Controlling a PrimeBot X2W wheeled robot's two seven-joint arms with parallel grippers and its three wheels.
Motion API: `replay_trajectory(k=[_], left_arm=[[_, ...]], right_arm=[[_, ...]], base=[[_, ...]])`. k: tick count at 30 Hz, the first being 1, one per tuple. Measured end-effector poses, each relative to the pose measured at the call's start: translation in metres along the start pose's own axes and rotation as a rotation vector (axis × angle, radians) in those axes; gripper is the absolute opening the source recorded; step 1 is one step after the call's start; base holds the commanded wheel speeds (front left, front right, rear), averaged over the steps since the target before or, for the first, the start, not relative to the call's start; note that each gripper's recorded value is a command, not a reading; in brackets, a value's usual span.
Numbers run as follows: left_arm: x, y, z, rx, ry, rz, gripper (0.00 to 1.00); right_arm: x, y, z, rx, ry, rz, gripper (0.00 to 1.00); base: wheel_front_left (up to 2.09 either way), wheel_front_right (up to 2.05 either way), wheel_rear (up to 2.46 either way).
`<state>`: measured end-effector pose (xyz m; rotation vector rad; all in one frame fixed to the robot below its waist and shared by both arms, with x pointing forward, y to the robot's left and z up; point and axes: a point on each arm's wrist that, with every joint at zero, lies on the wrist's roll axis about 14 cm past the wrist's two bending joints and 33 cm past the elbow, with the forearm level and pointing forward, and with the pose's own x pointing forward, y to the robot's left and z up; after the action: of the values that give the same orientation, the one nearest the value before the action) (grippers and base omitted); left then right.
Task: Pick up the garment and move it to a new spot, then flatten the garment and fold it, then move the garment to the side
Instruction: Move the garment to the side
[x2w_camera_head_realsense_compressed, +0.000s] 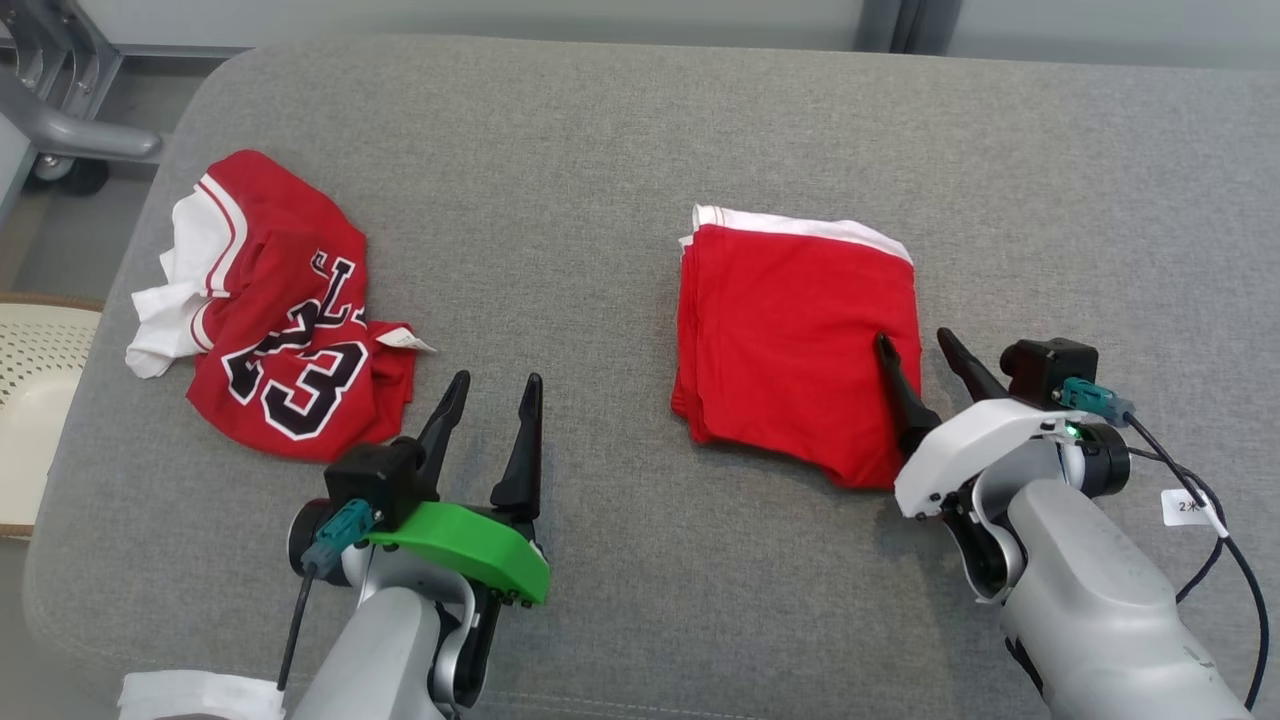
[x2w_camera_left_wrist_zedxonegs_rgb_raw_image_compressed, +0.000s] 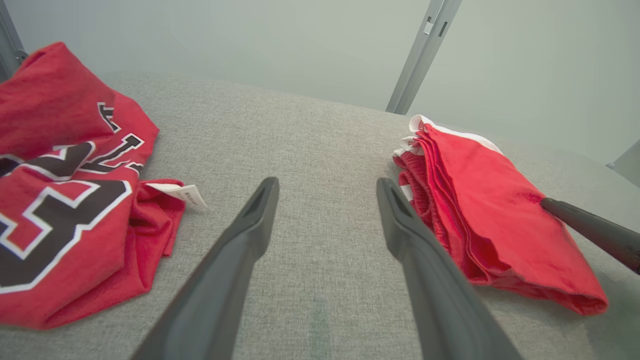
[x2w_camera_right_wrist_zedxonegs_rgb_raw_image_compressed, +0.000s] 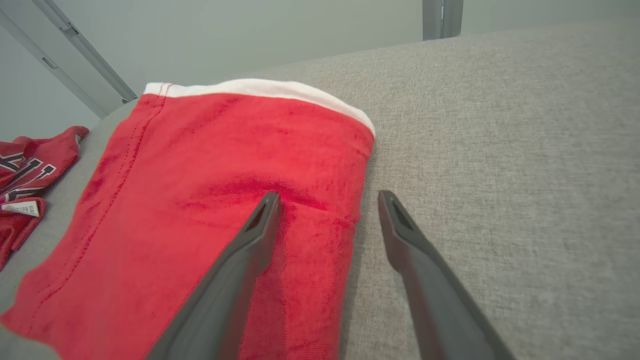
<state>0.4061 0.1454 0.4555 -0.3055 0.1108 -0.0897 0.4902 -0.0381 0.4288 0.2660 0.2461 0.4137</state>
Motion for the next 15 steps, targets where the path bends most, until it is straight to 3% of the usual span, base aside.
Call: replay_trajectory(k=[7,8,9,10,15], left_arm=[[-0.001,0.003,-0.001,0.018,0.005,0.005,1.0],[-0.002,0.005,-0.001,0.019,0.005,0.008,1.0],[-0.002,0.006,-0.001,0.021,0.005,0.012,1.0],[-0.003,0.007,0.0,0.024,0.005,0.014,1.0],[-0.001,0.005,0.0,0.045,0.004,0.005,1.0]], right_arm=[[0.004,-0.003,-0.032,0.041,0.094,-0.034,1.0],[0.005,0.0,-0.035,0.044,0.104,-0.028,0.65],[0.007,0.005,-0.036,0.041,0.109,-0.016,0.22],[0.009,0.009,-0.036,0.045,0.109,-0.007,0.0],[0.016,0.014,-0.016,0.04,0.054,0.011,0.0]], base=[[0.0,0.0,0.0],[0.0,0.0,0.0],[0.0,0.0,0.0],[0.0,0.0,0.0],[0.0,0.0,0.0]])
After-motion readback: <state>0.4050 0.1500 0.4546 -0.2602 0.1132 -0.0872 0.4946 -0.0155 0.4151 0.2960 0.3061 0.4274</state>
